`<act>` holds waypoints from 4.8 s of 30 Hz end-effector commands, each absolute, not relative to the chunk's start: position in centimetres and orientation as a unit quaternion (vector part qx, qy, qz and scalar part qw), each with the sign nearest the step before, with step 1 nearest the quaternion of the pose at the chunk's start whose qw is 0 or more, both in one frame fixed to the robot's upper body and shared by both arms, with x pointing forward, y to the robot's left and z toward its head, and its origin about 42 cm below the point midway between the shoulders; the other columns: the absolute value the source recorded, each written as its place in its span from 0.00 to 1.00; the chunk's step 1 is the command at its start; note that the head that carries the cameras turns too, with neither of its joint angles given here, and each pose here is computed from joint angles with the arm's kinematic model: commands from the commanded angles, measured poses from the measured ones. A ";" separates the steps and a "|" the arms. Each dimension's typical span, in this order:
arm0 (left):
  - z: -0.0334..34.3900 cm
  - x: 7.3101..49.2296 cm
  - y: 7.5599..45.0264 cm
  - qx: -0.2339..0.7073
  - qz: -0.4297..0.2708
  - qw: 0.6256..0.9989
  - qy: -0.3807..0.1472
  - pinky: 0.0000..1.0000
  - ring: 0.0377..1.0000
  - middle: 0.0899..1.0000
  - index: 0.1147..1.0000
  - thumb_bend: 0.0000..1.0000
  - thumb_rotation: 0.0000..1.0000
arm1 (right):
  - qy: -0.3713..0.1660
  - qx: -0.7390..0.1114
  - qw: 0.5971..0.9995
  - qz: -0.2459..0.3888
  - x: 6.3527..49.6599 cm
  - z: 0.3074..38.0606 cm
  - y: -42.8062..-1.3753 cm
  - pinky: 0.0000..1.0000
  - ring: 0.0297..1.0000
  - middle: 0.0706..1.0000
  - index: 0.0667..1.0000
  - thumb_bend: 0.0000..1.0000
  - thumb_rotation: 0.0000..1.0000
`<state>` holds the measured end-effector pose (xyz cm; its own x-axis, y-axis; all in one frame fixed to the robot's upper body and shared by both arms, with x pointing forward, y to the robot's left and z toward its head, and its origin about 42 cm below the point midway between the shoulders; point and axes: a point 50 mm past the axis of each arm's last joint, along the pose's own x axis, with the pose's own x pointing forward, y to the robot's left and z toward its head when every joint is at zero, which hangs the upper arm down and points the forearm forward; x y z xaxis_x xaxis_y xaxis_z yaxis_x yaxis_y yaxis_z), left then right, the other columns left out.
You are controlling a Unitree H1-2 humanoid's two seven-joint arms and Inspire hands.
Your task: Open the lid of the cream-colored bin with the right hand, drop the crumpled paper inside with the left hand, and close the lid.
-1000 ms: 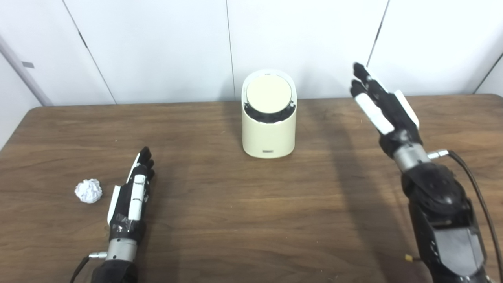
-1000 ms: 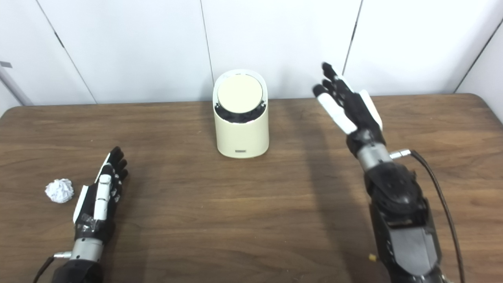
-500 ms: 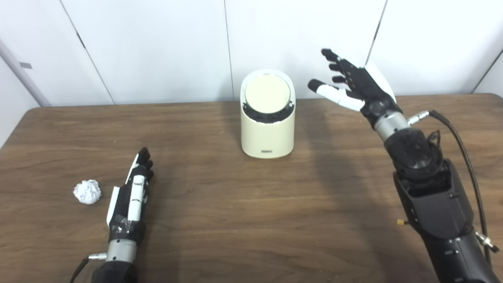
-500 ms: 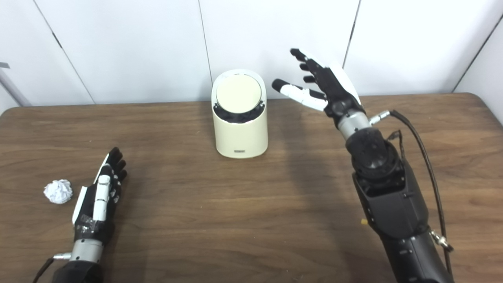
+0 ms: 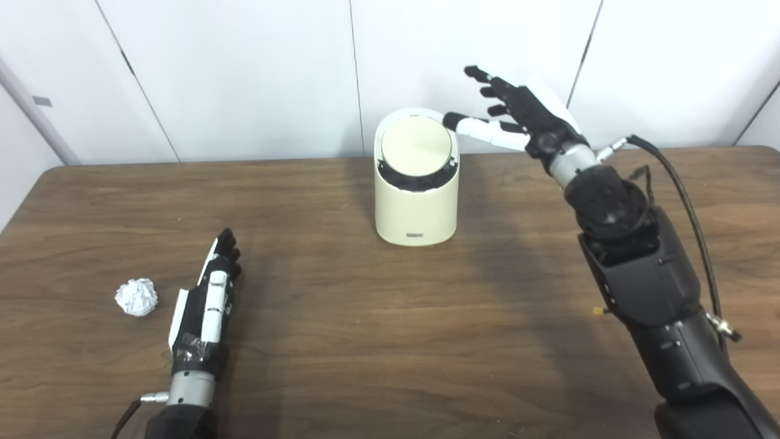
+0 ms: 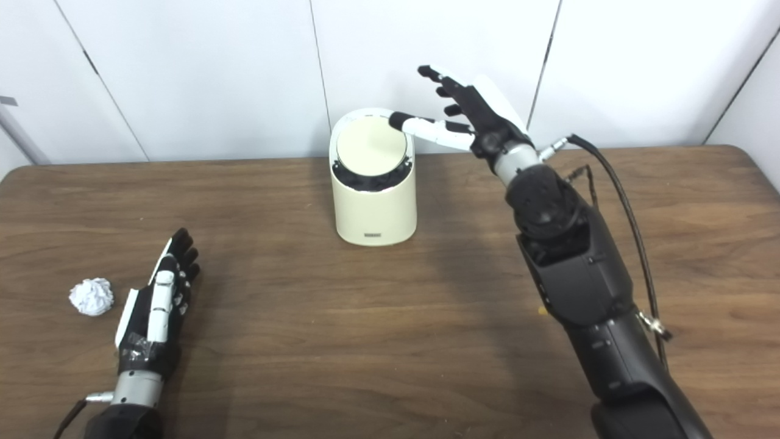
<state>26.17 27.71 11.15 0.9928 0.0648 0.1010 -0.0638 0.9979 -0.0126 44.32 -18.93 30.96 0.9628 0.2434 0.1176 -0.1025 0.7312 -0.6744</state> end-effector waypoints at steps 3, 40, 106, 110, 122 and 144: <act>9.7 25.5 26.4 -0.026 0.028 0.999 -0.031 1.00 1.00 1.00 1.00 0.44 0.92 | -0.144 -0.379 0.909 0.098 45.6 34.3 -18.2 0.86 0.93 0.95 0.93 0.69 0.61; 9.5 26.1 25.2 -0.024 0.031 0.999 -0.031 1.00 1.00 1.00 0.98 0.45 0.94 | -0.137 -0.523 0.834 0.115 48.7 34.3 -15.2 0.95 0.97 0.96 0.94 0.72 0.50; 9.5 26.0 25.0 -0.004 0.022 0.999 -0.027 1.00 1.00 1.00 0.98 0.48 0.85 | -0.104 -0.242 0.959 0.103 45.7 33.4 -17.7 0.96 0.97 0.96 0.93 0.52 0.73; 9.5 26.0 25.2 -0.006 0.022 0.999 -0.028 1.00 1.00 1.00 0.98 0.47 0.86 | -0.101 -0.232 0.963 0.098 45.2 32.9 -18.7 0.97 0.98 0.97 0.93 0.49 0.78; 9.3 26.2 25.7 -0.005 0.027 0.999 -0.029 1.00 1.00 1.00 0.97 0.49 0.89 | -0.102 -0.161 0.976 0.107 42.5 31.3 -21.9 1.00 1.00 0.99 0.96 0.49 0.85; 9.7 26.2 26.7 -0.028 0.032 0.999 -0.028 1.00 1.00 1.00 1.00 0.44 0.93 | -0.058 -0.051 0.997 0.032 35.9 24.4 -29.0 1.00 1.00 1.00 0.99 0.56 1.00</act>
